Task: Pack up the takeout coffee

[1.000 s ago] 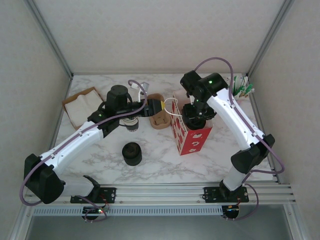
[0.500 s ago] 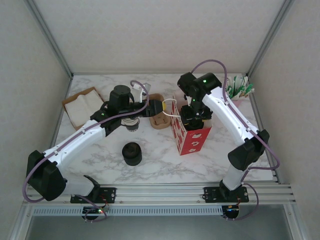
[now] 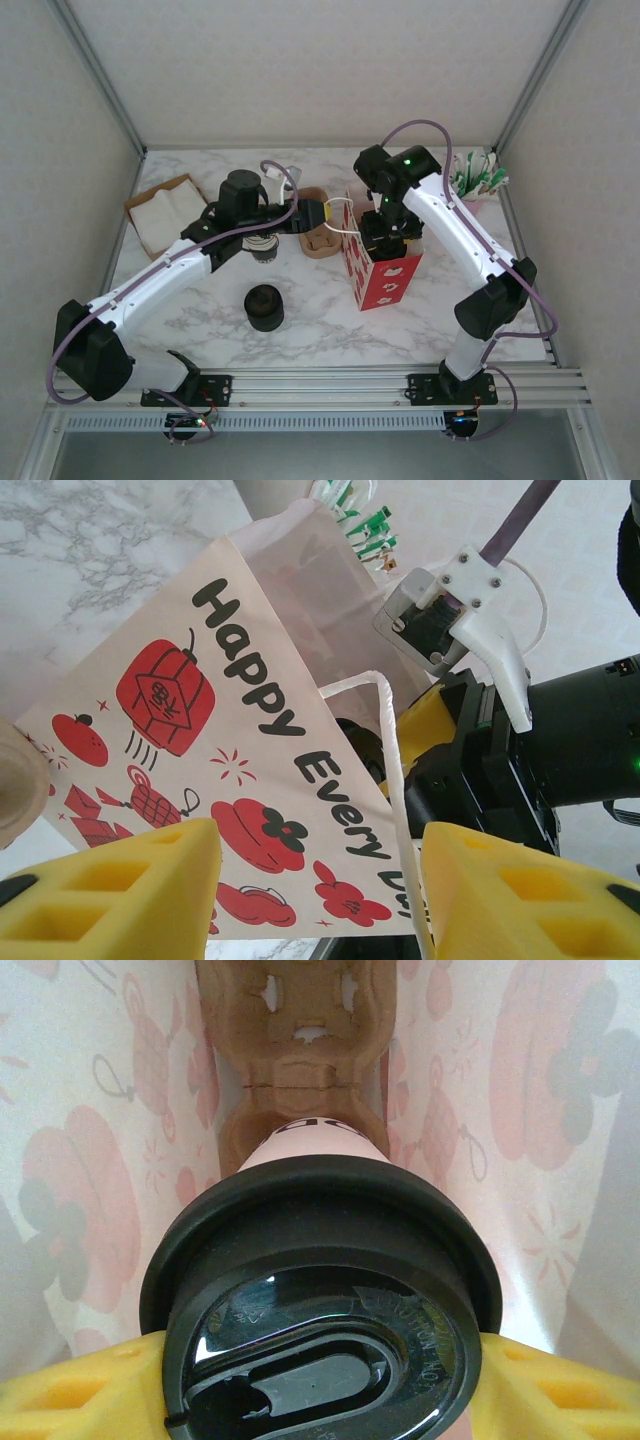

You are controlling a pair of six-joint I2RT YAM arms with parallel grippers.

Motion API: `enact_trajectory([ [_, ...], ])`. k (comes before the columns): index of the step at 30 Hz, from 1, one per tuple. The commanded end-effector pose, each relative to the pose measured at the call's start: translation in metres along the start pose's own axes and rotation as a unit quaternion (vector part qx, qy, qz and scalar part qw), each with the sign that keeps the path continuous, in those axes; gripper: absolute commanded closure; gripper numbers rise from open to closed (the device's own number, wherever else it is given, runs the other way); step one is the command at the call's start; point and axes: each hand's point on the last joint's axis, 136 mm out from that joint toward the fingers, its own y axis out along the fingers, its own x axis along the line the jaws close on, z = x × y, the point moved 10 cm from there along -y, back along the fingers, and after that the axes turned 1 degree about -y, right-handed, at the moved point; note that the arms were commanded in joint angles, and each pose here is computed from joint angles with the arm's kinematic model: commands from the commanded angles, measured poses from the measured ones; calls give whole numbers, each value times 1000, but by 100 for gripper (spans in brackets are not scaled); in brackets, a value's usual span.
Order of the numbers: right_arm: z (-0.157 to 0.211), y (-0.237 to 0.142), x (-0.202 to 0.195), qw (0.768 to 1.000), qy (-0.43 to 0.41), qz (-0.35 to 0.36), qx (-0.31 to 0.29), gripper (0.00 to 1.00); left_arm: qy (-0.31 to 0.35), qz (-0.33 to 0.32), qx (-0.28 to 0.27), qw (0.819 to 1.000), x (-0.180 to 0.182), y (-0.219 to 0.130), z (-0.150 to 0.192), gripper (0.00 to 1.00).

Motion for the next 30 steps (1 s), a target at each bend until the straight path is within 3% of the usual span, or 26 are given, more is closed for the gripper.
enact_trajectory([
  [1, 22, 0, -8, 996, -5, 18, 87, 31, 15, 11, -6, 1000, -3, 0, -7, 45],
  [30, 16, 9, -2, 997, -13, -1, 80, 32, 11, 5, -3, 1000, 1, 2, -6, 46],
])
